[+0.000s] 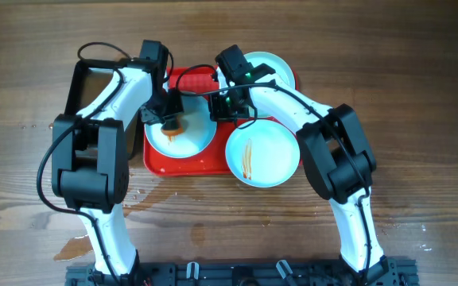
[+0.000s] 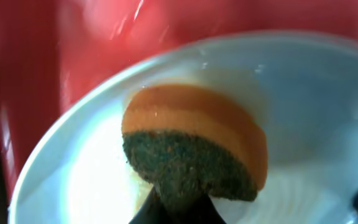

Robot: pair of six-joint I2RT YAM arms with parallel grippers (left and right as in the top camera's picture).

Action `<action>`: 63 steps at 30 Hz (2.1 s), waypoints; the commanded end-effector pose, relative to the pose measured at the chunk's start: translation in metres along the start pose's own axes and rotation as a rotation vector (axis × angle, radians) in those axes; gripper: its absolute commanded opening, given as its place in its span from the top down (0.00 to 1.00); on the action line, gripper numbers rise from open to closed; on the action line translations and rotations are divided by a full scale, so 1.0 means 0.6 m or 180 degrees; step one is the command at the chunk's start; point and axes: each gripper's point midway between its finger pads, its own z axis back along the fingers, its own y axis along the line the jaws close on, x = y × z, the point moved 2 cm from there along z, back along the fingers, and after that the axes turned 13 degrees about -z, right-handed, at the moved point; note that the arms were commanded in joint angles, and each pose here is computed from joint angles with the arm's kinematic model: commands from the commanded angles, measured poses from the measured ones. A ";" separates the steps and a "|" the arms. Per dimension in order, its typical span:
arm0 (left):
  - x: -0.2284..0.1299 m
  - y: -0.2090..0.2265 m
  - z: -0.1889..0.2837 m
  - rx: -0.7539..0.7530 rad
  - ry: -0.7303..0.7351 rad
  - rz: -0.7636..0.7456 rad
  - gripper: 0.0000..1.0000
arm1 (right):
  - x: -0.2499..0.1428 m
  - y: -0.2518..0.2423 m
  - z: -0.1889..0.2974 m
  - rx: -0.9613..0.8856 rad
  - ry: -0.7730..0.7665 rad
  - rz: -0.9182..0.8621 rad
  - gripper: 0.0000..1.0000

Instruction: Clean dirty plates on tray and stack at the side

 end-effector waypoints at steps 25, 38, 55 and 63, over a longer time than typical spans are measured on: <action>-0.047 0.053 -0.109 0.0704 -0.0368 0.1235 0.96 | 0.004 -0.021 -0.016 -0.0074 0.0006 -0.0066 0.95; -0.142 -0.055 -0.073 -0.0318 0.0618 -0.0097 0.96 | 0.005 -0.023 -0.016 -0.0080 0.0009 -0.0066 0.95; -0.026 0.060 -0.065 0.0934 -0.0615 0.1044 0.96 | 0.006 -0.024 -0.015 -0.0081 0.0007 -0.0069 0.95; -0.129 -0.090 -0.064 -0.0963 0.0603 0.0064 0.96 | 0.006 -0.024 -0.015 -0.0081 0.0007 -0.0070 0.95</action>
